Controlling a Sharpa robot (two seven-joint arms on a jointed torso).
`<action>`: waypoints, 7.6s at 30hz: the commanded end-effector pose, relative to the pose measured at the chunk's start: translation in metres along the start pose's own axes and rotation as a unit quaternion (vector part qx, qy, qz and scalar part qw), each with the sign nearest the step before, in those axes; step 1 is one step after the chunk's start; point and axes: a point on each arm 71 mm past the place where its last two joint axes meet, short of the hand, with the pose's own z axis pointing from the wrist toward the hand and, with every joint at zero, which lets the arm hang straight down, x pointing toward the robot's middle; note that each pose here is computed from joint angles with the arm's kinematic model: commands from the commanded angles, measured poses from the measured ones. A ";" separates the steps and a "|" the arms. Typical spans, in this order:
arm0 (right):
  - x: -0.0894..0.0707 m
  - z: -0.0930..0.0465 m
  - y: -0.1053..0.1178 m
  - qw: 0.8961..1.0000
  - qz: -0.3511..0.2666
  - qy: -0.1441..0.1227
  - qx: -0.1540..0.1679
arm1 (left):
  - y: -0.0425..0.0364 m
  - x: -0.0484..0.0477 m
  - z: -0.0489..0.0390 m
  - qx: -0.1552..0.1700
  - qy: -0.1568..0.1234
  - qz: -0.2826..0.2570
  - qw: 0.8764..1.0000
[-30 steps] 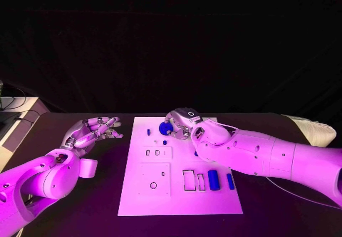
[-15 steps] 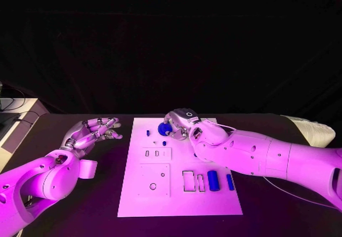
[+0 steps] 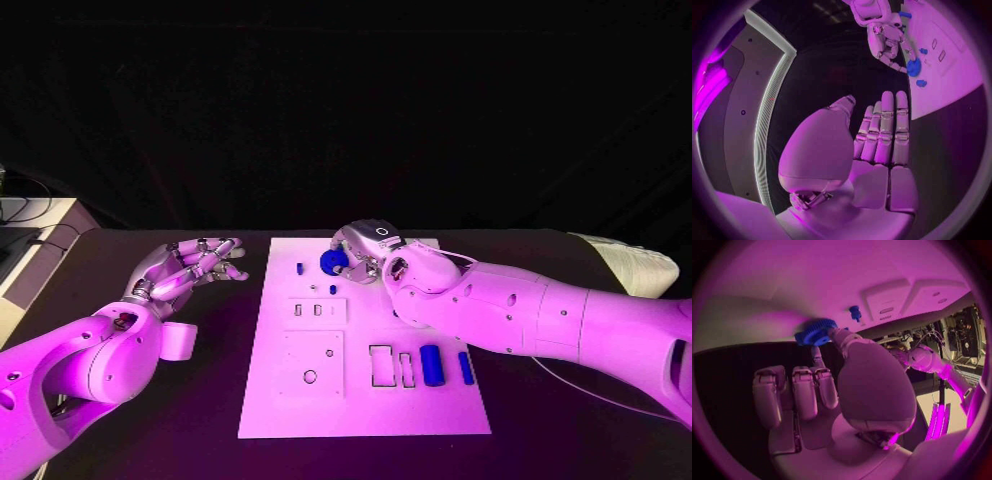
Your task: Assemble the parts on the task board
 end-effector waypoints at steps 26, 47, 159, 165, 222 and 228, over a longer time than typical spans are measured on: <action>0.004 -0.009 -0.018 0.997 0.040 0.052 0.032 | 0.0011 -0.0016 0.0009 -0.001 0.002 0.000 1.000; -0.045 -0.045 -0.057 0.983 0.170 -0.057 0.026 | 0.0017 -0.0031 -0.0003 0.003 0.000 0.000 1.000; -0.030 -0.098 -0.163 0.965 0.234 0.001 0.122 | 0.0151 -0.0065 -0.0089 -0.015 -0.005 0.000 1.000; -0.038 -0.089 -0.136 0.965 0.235 -0.005 0.117 | 0.0151 -0.0072 -0.0090 -0.015 -0.006 0.001 1.000; 0.018 -0.070 0.045 0.986 0.148 0.068 0.041 | 0.0210 -0.0025 -0.0094 -0.021 -0.001 -0.005 1.000; 0.021 -0.072 0.042 0.987 0.137 0.068 0.051 | 0.0220 -0.0026 -0.0098 -0.022 -0.001 -0.005 1.000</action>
